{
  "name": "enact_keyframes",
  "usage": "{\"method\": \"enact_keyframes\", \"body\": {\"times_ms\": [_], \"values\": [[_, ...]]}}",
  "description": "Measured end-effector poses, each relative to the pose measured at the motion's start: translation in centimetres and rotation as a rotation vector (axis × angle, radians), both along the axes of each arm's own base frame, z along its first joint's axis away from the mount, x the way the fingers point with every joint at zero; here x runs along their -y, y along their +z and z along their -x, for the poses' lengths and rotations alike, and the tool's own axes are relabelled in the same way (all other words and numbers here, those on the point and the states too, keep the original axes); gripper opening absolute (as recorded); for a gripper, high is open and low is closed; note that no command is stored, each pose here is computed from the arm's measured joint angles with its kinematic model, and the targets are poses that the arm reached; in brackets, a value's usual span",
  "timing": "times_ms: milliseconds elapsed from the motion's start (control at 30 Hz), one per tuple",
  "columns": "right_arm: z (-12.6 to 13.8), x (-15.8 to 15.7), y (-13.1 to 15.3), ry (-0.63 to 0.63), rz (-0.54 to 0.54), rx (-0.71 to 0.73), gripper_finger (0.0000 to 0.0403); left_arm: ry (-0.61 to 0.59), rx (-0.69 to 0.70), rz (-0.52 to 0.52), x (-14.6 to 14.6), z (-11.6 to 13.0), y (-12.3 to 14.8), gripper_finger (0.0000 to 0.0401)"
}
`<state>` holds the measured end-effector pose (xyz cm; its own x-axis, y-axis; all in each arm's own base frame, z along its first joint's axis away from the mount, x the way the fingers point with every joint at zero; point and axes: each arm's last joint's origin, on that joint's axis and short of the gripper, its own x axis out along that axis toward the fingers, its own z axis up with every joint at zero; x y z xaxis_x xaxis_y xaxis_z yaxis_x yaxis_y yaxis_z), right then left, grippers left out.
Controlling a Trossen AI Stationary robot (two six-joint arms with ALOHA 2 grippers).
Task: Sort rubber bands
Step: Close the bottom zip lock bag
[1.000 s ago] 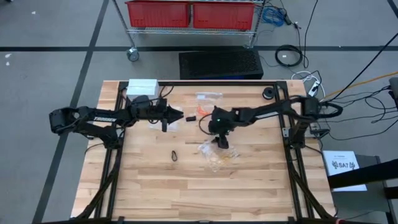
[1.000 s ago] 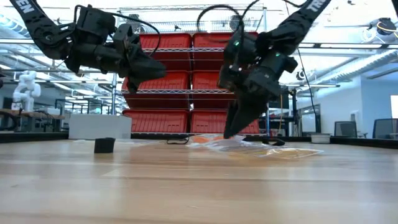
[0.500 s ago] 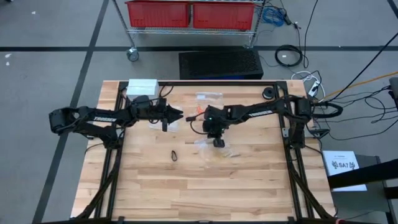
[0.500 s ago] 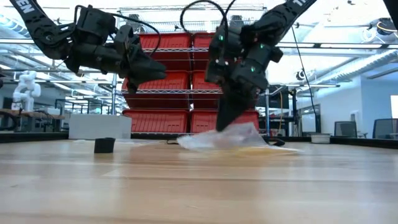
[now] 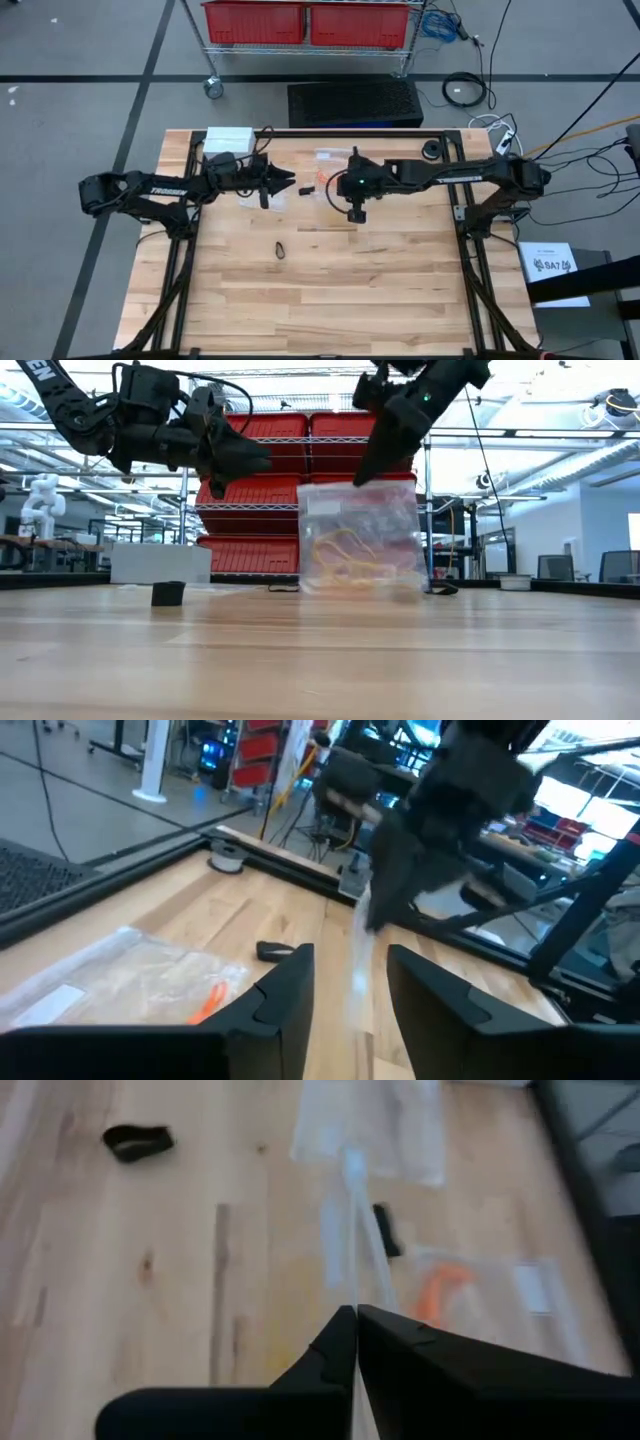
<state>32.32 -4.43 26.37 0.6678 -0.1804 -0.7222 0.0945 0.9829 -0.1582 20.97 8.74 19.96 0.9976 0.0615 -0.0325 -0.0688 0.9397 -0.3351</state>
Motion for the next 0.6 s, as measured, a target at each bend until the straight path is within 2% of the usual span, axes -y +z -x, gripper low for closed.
{"method": "enact_keyframes", "body": {"times_ms": [167,267,433,600], "values": [[0.6,-0.2,1.3,-0.001,0.028,0.049,0.0,-0.051,-0.005,0.004,0.8,-1.0,0.2,0.0186],[0.6,-0.2,1.5,0.006,0.036,0.06,0.0,-0.035,-0.007,-0.049,1.4,-2.4,0.6,0.0201],[0.5,-0.2,1.6,0.017,0.049,0.072,0.0,-0.001,-0.089,-0.157,1.5,-4.3,0.5,0.0205],[0.4,-0.2,2.4,0.032,0.066,0.083,0.0,-0.011,-0.136,-0.195,1.4,-4.9,0.3,0.0206]]}}
